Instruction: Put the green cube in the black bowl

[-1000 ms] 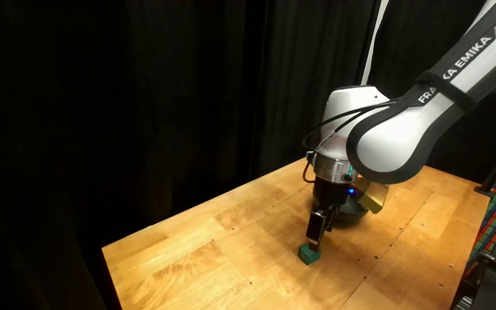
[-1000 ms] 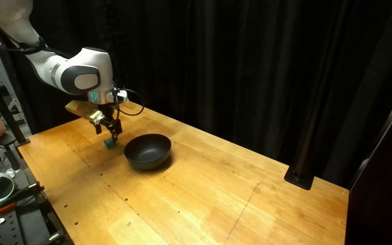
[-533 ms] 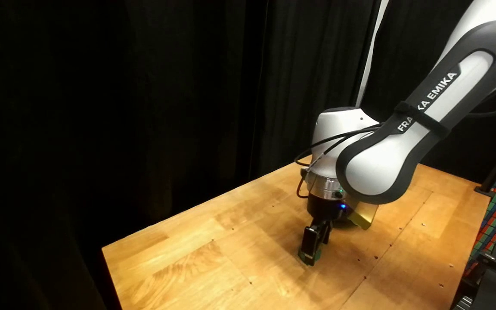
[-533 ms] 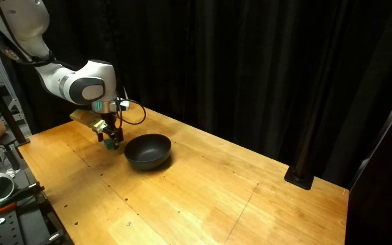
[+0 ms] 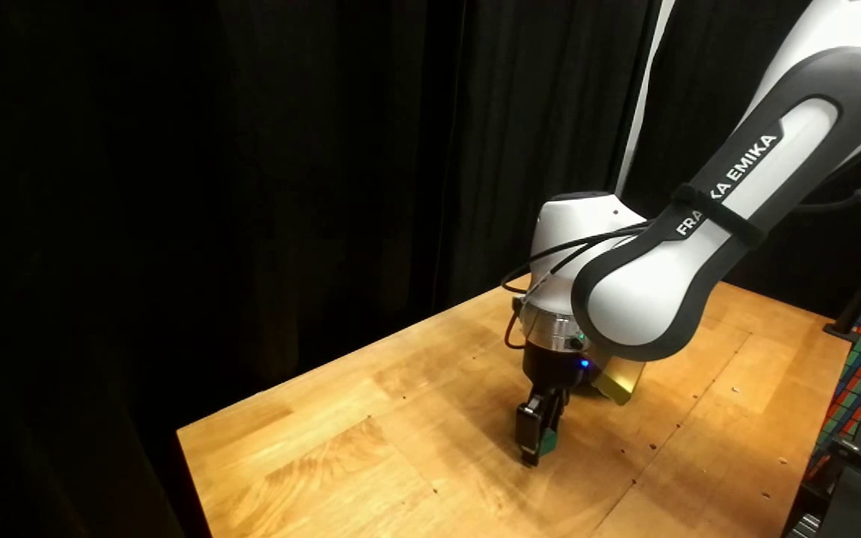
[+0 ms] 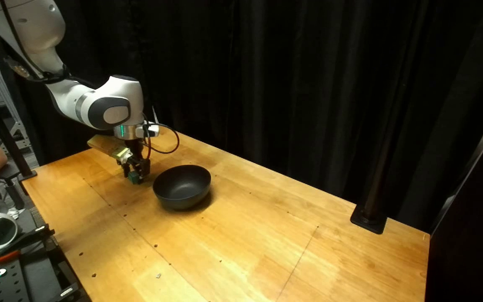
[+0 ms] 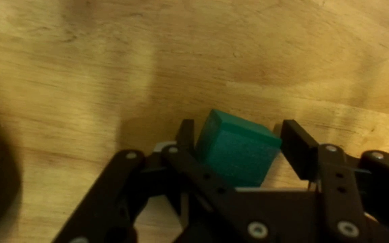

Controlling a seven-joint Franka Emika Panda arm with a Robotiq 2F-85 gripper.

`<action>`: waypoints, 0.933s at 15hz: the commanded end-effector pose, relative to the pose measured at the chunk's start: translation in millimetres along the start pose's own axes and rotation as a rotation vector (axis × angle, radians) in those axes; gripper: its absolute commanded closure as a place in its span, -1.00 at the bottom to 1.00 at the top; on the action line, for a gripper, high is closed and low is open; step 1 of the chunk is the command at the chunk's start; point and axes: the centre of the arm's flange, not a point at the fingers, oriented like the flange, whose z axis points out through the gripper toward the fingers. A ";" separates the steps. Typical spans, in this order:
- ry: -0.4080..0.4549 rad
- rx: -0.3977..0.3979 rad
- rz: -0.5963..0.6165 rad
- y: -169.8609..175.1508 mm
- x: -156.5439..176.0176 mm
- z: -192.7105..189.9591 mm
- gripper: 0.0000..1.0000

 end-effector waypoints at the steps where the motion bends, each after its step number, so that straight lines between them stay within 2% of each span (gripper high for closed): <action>1: 0.012 -0.022 0.015 -3.5 0.2 -5.3 0.29; 2: 0.020 -0.021 0.014 -4.4 -5.1 -16.4 0.46; 3: 0.021 -0.020 0.013 -5.4 -9.4 -31.2 0.50; 8: 0.126 -0.068 0.069 6.8 -19.4 -111.1 0.53; 9: 0.150 -0.100 0.106 15.1 -17.9 -123.7 0.53; 14: 0.147 -0.250 0.311 89.9 -18.8 -162.0 0.53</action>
